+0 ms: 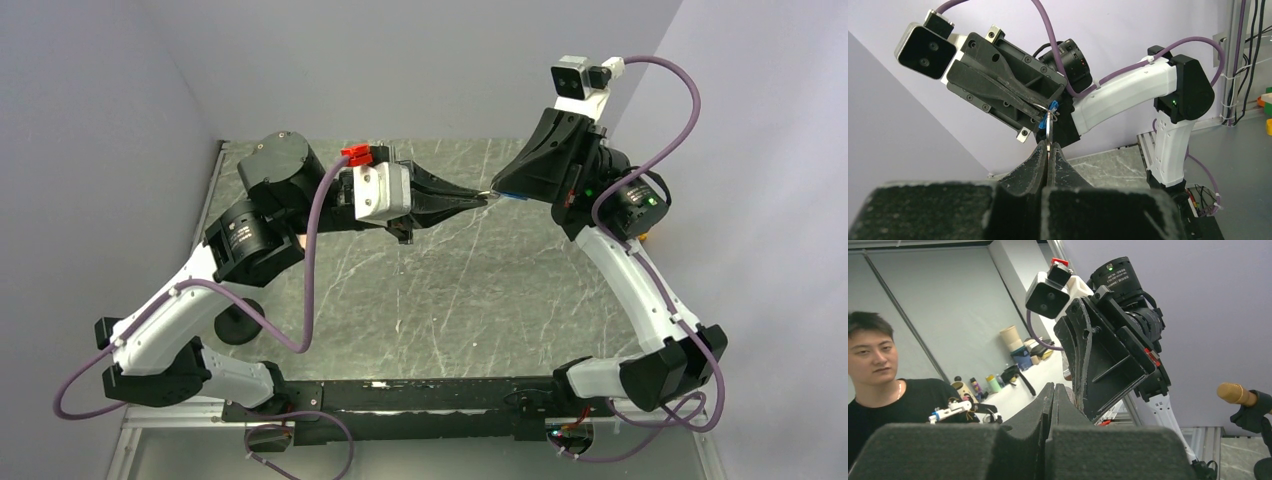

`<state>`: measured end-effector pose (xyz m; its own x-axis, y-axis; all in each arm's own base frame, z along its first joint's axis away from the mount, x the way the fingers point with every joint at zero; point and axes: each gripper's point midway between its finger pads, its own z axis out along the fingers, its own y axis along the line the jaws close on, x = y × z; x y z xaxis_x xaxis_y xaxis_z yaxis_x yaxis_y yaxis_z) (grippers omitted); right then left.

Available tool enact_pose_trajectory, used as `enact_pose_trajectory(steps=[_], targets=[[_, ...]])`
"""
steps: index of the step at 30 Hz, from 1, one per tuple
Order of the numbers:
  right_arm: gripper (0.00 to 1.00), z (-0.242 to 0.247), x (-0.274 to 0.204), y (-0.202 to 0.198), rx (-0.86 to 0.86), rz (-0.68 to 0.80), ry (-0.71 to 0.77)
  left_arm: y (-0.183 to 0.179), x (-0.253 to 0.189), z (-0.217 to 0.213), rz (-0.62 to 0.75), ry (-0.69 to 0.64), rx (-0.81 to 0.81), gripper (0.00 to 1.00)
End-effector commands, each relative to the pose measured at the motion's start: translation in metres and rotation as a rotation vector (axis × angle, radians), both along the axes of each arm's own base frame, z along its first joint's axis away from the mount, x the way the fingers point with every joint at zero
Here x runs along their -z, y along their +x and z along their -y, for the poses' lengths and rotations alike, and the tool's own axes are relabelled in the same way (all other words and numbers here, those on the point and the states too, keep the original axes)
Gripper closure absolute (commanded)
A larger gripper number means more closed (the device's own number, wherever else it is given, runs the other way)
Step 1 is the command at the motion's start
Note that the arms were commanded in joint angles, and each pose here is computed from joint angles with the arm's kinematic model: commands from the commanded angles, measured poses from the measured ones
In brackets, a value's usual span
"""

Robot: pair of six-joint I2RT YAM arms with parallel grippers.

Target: Remove the keys from the keyring

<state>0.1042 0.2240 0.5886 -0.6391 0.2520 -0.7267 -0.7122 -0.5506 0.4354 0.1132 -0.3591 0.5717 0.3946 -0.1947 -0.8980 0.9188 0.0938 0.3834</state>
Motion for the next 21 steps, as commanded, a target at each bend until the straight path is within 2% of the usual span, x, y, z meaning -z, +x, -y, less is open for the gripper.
enact_pose_trajectory(steps=[1,13,17,21], targets=[[1.00,0.012,-0.002,-0.034,-0.048,0.138,0.015,0.006,-0.032,-0.013,0.094,-0.073,-0.045,1.00],[0.98,0.009,0.003,-0.034,-0.052,0.124,-0.034,0.009,-0.035,-0.004,0.129,-0.043,-0.023,1.00],[0.84,0.007,0.003,-0.032,-0.026,0.125,-0.054,0.011,-0.032,-0.005,0.124,-0.032,-0.031,1.00],[0.54,0.003,0.004,-0.028,0.022,0.136,-0.087,0.014,-0.026,-0.007,0.116,-0.013,-0.053,1.00]])
